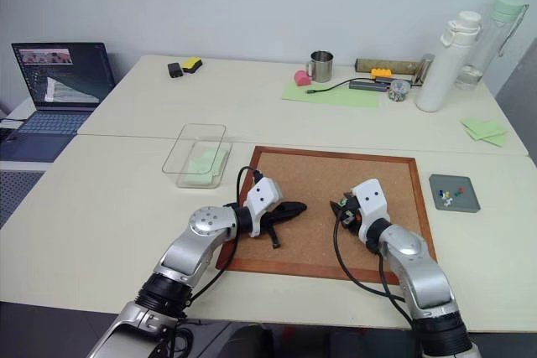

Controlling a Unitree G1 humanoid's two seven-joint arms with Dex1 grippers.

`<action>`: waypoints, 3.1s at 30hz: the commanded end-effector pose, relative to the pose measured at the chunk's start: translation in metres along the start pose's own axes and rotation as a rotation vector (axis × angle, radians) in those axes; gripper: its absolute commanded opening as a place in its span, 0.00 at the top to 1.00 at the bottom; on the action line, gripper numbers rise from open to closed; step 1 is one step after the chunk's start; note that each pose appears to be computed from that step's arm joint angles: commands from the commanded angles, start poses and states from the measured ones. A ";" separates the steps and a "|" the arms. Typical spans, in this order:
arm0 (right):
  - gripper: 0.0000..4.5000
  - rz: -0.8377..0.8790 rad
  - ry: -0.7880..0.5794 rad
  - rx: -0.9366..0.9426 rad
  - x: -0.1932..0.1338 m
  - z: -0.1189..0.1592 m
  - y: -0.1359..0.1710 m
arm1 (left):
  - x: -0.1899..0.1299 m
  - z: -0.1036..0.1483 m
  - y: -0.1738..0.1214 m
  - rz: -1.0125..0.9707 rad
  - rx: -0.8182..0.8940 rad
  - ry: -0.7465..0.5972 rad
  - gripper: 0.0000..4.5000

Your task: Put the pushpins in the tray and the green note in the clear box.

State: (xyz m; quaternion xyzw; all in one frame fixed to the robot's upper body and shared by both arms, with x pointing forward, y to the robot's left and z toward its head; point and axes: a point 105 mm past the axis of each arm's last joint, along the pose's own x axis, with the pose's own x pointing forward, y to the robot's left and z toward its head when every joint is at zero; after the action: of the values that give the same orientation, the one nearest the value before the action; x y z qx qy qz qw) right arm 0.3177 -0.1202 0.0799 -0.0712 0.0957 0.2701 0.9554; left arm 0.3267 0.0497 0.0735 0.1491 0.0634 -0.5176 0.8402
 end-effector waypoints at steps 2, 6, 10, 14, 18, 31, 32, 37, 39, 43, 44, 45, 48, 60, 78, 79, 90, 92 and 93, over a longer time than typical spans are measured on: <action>0.58 -0.003 -0.078 -0.022 -0.004 0.016 -0.001 | 0.000 -0.012 -0.003 -0.006 -0.025 0.040 1.00; 0.58 -0.008 -0.077 -0.012 -0.005 0.012 -0.003 | 0.000 -0.012 -0.003 -0.007 -0.023 0.040 1.00; 0.58 -0.015 -0.094 0.010 -0.005 0.013 -0.003 | 0.000 -0.012 -0.003 -0.010 -0.022 0.040 1.00; 0.58 -0.025 -0.104 0.010 -0.005 0.013 -0.004 | 0.000 -0.012 -0.003 -0.011 -0.020 0.041 1.00; 0.53 -0.012 -0.101 0.019 -0.006 0.011 -0.003 | 0.000 -0.012 -0.004 -0.011 -0.019 0.041 1.00; 0.53 0.002 -0.109 0.043 -0.007 0.009 -0.001 | 0.000 -0.011 -0.004 -0.010 -0.019 0.038 1.00; 0.53 -0.007 -0.113 0.029 -0.008 0.010 -0.002 | 0.000 -0.011 -0.004 -0.010 -0.019 0.038 1.00; 0.46 -0.040 -0.132 -0.004 -0.011 0.013 -0.005 | 0.000 -0.011 -0.004 -0.009 -0.020 0.038 1.00; 0.46 -0.035 -0.137 0.003 -0.013 0.013 -0.004 | 0.000 -0.011 -0.004 -0.010 -0.020 0.038 1.00; 0.63 -0.054 -0.140 0.007 -0.015 0.013 -0.009 | 0.001 -0.010 -0.004 -0.011 -0.021 0.036 1.00; 0.67 -0.058 -0.138 0.003 -0.015 0.013 -0.010 | 0.001 -0.010 -0.004 -0.012 -0.022 0.037 1.00; 0.71 -0.061 -0.136 -0.001 -0.015 0.013 -0.010 | 0.001 -0.011 -0.005 -0.014 -0.021 0.036 1.00; 0.86 -0.064 -0.133 -0.010 -0.013 0.013 -0.010 | 0.001 -0.010 -0.005 -0.017 -0.021 0.035 1.00; 0.86 -0.038 -0.126 -0.023 -0.007 0.014 -0.005 | 0.002 -0.010 -0.004 -0.014 -0.020 0.036 1.00; 0.90 0.002 -0.067 -0.019 -0.002 0.003 0.000 | 0.001 -0.010 -0.003 -0.004 -0.026 0.034 1.00; 0.90 0.001 -0.062 -0.021 -0.002 0.002 0.000 | 0.001 -0.010 -0.003 -0.004 -0.026 0.034 1.00; 0.84 -0.023 -0.038 -0.026 -0.002 -0.002 -0.002 | 0.002 -0.010 -0.003 -0.009 -0.021 0.034 1.00; 0.84 -0.021 -0.037 -0.021 -0.002 -0.003 -0.002 | 0.002 -0.009 -0.003 -0.009 -0.021 0.034 1.00; 0.84 -0.020 -0.037 -0.019 -0.002 -0.003 -0.002 | 0.002 -0.009 -0.003 -0.009 -0.021 0.034 1.00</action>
State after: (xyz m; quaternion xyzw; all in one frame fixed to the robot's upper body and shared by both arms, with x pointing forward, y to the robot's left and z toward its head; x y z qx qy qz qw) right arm 0.3171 -0.1236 0.0770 -0.0773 0.0753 0.2638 0.9585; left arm 0.3271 0.0491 0.0737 0.1487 0.0639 -0.5185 0.8396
